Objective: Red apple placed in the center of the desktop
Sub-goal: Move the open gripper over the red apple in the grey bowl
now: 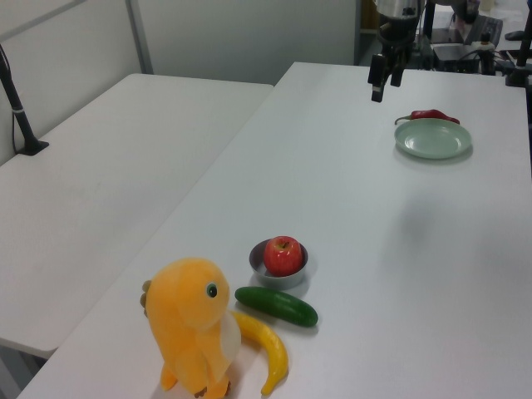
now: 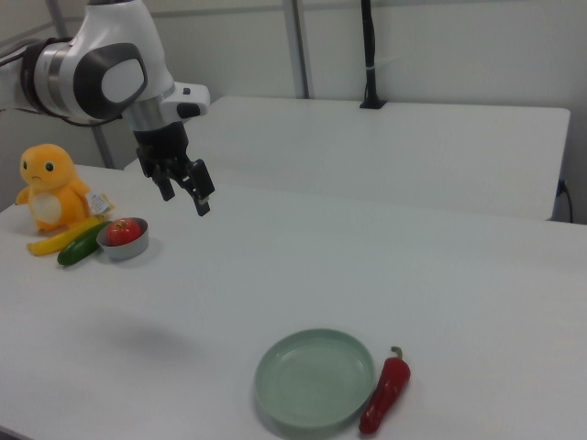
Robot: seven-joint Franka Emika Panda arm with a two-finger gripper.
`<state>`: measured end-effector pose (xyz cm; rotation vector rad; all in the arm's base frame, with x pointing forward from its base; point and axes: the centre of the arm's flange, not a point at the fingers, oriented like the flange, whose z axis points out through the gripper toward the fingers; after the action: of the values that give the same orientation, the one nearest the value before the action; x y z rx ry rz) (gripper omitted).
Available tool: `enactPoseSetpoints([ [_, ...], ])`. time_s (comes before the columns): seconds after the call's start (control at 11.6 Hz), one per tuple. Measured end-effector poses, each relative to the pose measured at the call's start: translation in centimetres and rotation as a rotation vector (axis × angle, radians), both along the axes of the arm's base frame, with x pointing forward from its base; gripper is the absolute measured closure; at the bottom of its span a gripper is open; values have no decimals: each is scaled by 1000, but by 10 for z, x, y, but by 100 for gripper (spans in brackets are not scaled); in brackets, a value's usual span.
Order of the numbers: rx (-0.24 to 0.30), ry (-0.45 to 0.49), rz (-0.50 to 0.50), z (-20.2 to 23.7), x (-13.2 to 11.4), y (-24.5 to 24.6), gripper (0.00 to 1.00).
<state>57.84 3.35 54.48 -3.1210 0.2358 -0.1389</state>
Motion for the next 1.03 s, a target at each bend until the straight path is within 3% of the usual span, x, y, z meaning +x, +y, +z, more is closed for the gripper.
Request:
enactPoseSetpoints([
  [0.77, 25, 0, 39, 0, 1, -9, 0],
  [1.03, 37, 35, 58, -21, 8, 2, 0],
])
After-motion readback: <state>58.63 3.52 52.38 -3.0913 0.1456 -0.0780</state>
